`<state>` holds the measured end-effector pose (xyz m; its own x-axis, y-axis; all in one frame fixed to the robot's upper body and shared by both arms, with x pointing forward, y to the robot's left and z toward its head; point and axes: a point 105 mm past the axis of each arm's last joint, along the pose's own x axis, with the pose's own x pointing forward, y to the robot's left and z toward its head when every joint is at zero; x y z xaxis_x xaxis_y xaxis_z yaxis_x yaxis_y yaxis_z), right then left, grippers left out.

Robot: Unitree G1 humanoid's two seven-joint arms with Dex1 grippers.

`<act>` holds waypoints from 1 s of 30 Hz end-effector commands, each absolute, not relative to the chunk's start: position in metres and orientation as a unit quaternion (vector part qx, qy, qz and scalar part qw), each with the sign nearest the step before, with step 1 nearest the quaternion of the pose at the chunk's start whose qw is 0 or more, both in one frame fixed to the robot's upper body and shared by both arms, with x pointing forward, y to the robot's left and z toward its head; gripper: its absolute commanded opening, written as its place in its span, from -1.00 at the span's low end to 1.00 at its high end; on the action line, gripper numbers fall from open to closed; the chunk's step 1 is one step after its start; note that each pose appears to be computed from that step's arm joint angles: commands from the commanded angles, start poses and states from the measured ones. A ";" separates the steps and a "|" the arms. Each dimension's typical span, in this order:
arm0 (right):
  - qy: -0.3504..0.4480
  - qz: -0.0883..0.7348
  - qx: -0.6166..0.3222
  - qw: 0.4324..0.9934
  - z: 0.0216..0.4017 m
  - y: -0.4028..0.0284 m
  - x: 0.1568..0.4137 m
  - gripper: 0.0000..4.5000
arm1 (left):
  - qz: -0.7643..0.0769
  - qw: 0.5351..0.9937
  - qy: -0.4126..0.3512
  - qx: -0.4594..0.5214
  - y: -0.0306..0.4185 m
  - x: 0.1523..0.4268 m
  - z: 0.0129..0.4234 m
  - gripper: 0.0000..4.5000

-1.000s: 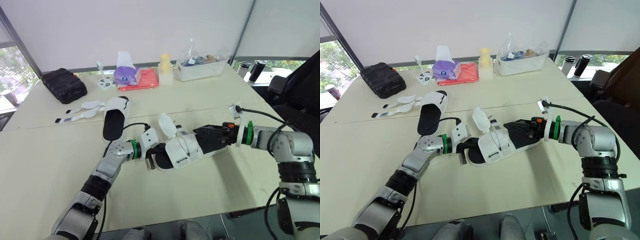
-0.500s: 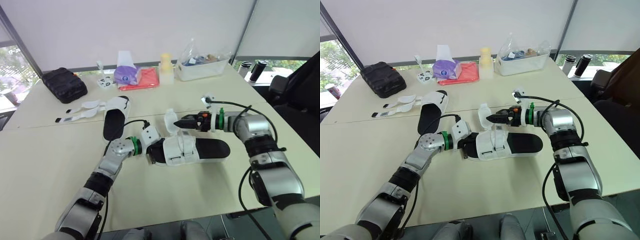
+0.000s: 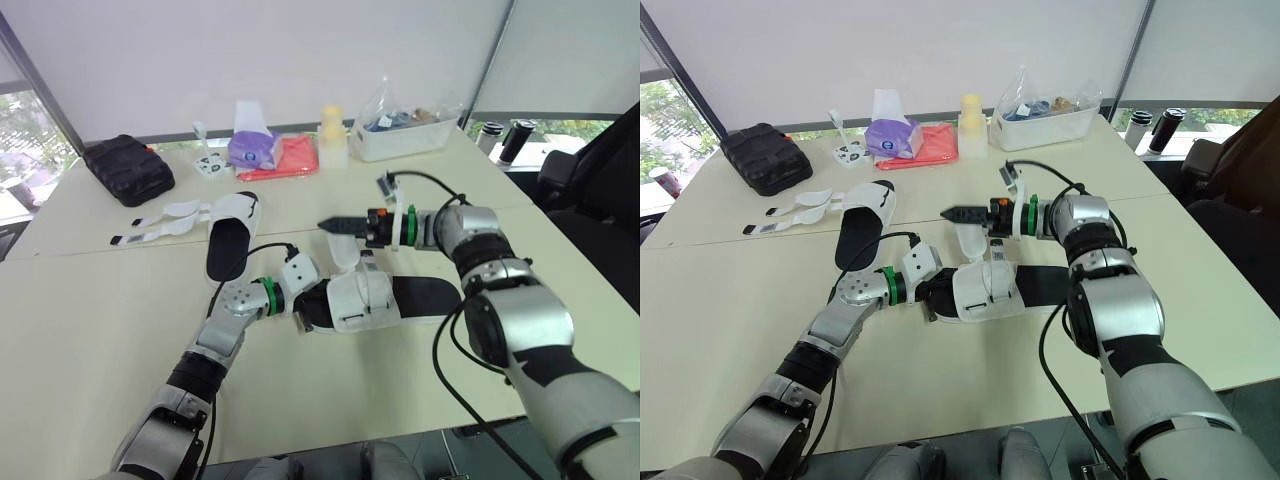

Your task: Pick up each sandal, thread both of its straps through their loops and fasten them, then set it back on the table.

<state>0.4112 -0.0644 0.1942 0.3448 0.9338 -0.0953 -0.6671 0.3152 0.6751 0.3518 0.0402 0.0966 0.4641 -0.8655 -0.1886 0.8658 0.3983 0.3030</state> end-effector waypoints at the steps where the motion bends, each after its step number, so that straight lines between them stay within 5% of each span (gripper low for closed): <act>1: 0.242 0.503 0.295 0.776 0.197 -0.055 0.416 0.89 | -0.519 0.835 -0.008 0.181 0.035 0.348 0.098 -1.00; 4: 0.238 0.492 0.290 0.786 0.195 -0.051 0.419 0.89 | -0.508 0.842 -0.007 0.180 0.039 0.348 0.097 -1.00; 7: 0.231 0.466 0.294 0.802 0.192 -0.050 0.426 0.55 | -0.501 0.847 -0.004 0.177 0.043 0.345 0.095 -1.00; 14: 0.207 0.465 0.311 0.803 0.199 -0.049 0.429 -0.98 | -0.499 0.849 0.000 0.171 0.042 0.341 0.093 -1.00; 22: 0.175 0.537 0.197 0.802 0.198 -0.050 0.420 -0.98 | -0.501 0.848 0.000 0.172 0.040 0.340 0.093 -1.00; 30: -0.048 0.635 -0.202 0.744 0.189 -0.049 0.388 -0.98 | -0.505 0.846 0.005 0.172 0.040 0.338 0.092 -1.00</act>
